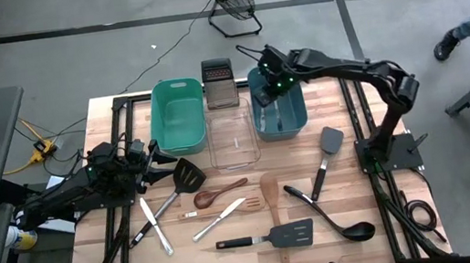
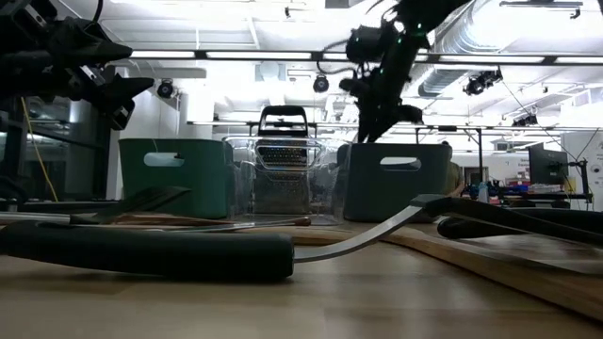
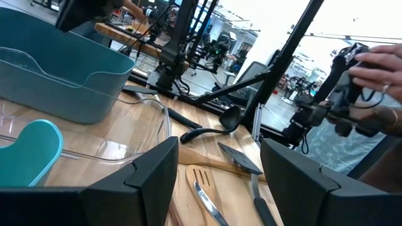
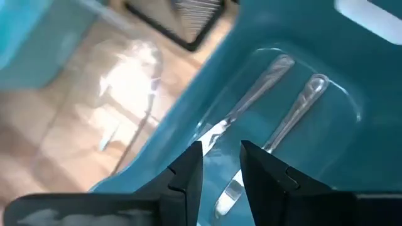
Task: Pick & Place Kitchen Items
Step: Put the left table knife into the blue bin
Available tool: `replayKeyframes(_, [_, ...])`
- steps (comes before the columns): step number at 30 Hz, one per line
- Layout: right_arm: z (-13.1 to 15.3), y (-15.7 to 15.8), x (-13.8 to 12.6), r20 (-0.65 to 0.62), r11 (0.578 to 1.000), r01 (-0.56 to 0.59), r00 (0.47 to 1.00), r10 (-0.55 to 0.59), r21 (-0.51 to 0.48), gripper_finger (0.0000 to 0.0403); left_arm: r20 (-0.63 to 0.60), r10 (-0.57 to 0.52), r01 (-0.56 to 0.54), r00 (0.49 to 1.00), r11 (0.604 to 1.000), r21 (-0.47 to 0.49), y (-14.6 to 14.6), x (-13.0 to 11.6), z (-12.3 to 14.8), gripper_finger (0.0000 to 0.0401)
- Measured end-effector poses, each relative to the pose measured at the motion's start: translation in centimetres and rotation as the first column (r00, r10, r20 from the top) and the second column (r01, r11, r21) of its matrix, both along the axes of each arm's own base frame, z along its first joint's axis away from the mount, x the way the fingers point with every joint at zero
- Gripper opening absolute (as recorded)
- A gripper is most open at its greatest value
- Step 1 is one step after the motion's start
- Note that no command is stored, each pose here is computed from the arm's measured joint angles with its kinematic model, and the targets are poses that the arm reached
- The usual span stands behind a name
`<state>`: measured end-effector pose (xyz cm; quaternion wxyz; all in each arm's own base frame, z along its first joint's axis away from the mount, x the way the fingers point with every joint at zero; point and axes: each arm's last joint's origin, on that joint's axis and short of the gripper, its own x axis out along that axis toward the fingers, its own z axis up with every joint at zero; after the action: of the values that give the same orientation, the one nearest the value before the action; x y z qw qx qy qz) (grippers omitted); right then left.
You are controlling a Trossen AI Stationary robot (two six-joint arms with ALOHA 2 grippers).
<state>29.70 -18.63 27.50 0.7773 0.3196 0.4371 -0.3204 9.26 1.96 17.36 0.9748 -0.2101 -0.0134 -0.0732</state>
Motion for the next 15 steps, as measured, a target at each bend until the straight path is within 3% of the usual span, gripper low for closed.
replayKeyframes(6, [2.1, 2.7, -0.3, 0.034, 0.997, -0.071, 0.997, 0.071, -0.01, 0.0097, 0.0, 0.0, 0.0, 1.0, 1.0, 0.0, 0.0, 0.0, 0.0, 0.0223])
replayKeyframes(15, [2.8, 9.7, -3.3, 0.019, 0.97, -0.203, 0.978, 0.207, -0.136, 0.0096, 0.0, 0.0, 0.0, 1.0, 1.0, 0.0, 0.0, 0.0, 0.0, 0.0223])
